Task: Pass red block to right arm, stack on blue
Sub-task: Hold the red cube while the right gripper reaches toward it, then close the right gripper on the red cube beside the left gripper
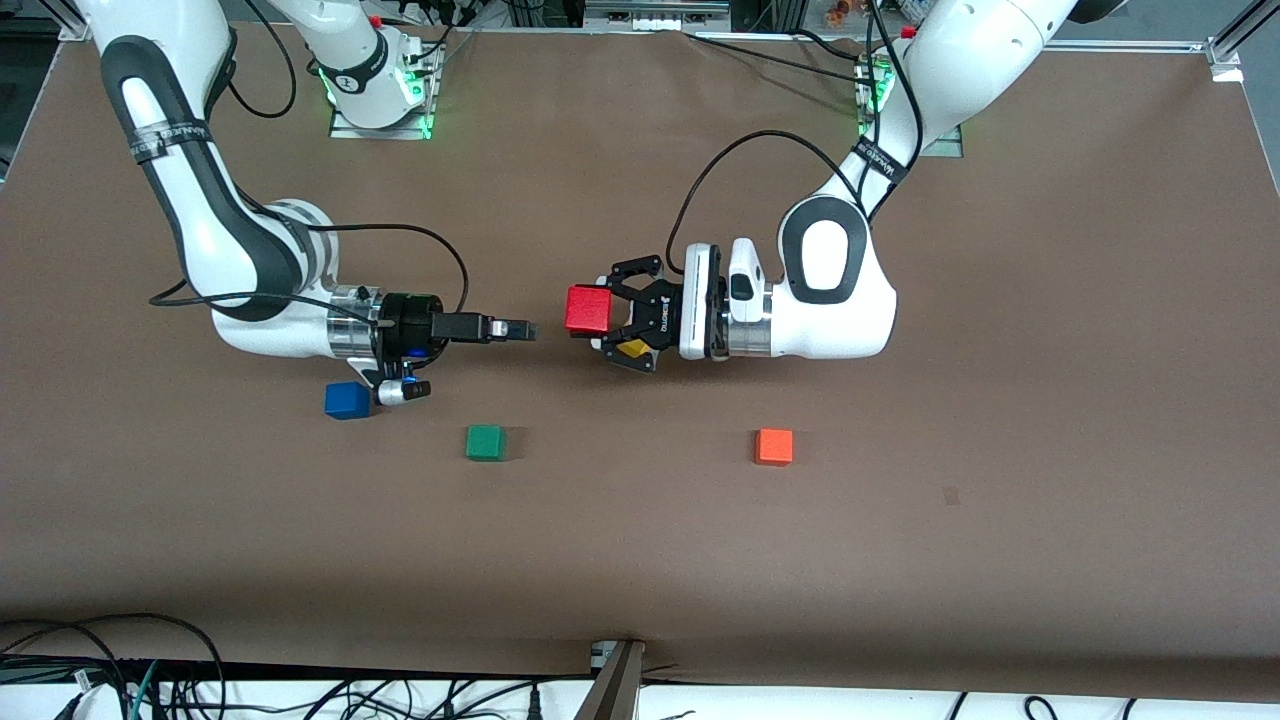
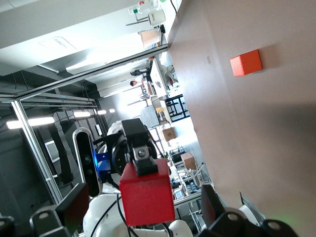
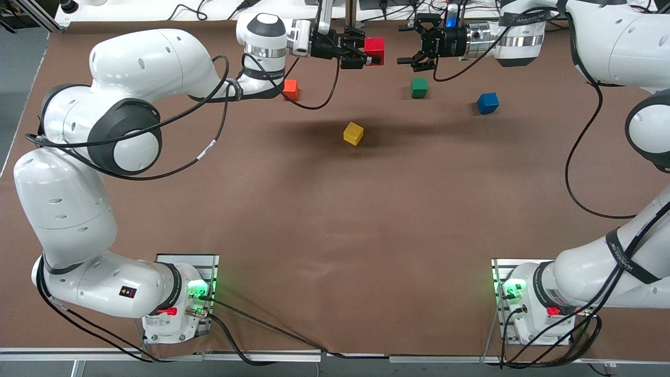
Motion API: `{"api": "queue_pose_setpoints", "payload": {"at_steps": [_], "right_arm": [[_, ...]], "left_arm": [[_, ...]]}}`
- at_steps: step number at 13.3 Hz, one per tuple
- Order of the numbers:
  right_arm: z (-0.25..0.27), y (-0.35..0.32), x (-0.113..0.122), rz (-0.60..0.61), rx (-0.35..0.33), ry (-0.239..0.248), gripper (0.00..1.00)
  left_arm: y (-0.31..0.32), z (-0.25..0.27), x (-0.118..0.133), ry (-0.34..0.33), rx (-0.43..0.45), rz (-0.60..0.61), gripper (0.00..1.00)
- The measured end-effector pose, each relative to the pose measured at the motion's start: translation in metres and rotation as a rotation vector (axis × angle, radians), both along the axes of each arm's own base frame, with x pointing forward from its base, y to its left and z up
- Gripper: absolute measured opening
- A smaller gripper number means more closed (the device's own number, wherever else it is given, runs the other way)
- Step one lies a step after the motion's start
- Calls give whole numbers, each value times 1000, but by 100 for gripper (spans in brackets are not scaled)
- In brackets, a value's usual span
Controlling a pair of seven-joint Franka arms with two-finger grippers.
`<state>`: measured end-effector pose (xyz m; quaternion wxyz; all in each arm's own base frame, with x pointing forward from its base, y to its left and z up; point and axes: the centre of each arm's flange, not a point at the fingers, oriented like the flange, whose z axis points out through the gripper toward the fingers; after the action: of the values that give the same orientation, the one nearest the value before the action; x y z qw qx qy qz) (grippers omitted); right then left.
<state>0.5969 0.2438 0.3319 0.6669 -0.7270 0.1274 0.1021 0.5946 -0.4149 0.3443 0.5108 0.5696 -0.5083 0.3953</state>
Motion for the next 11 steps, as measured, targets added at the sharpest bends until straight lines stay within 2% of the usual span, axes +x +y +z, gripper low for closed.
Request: {"api": "queue_pose_setpoints", "payload": {"at_steps": [11], "right_arm": [[14,48,-7,-68,-39,-3,100]], "left_arm": [[-2,-1,-1,14,-16,10,56]]}}
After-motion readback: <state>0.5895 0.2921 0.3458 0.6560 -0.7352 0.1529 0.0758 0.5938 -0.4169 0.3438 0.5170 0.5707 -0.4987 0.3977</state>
